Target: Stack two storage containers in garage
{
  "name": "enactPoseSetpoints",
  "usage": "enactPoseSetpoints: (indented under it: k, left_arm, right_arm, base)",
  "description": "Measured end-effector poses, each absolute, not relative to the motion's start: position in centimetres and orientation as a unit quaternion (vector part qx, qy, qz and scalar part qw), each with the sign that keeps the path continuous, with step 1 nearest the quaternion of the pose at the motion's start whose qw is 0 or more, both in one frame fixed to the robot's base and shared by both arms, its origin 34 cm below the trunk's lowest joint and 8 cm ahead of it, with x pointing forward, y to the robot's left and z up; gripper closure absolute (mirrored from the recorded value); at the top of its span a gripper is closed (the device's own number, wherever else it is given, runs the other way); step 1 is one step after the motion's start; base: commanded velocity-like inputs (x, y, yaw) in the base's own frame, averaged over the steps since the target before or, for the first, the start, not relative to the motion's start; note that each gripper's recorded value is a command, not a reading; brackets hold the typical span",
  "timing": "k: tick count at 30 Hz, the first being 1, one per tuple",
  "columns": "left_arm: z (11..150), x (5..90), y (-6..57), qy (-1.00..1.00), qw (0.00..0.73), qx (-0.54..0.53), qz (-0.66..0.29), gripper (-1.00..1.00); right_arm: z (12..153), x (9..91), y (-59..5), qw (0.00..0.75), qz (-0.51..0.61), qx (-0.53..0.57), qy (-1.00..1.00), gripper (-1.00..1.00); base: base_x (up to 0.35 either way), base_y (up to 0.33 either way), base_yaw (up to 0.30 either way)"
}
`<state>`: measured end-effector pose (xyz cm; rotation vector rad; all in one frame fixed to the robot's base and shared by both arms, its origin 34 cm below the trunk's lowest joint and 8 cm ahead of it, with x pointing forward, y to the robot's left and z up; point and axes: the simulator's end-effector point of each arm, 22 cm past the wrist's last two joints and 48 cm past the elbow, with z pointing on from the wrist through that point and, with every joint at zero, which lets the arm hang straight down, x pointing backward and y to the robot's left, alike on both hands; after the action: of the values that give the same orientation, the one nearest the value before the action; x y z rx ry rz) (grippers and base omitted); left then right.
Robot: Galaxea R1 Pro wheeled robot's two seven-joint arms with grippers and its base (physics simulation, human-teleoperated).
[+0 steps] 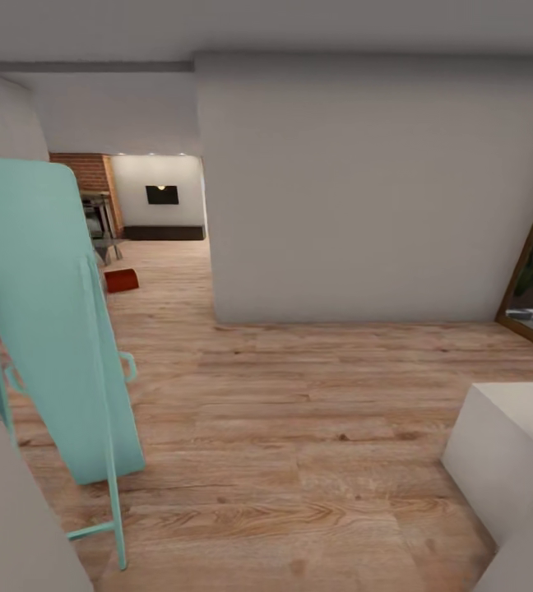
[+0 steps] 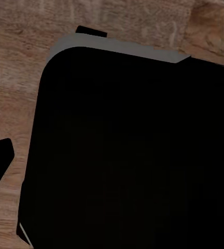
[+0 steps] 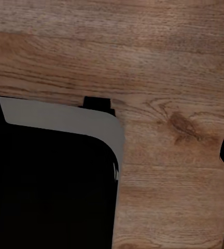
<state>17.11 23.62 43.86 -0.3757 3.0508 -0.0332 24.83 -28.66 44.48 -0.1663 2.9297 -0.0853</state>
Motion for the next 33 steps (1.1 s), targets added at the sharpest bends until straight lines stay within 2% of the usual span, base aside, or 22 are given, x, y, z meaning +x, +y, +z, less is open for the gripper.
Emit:
enactPoseSetpoints:
  k: [33]
  left_arm:
    - [43.86,17.07,23.61,0.992,0.033,-0.125,-0.011,-1.0]
  right_arm:
    - [44.48,24.83,-28.61,0.103,-0.029,-0.056,0.993,-1.0]
  base:
    - [0.326,0.0,0.0]
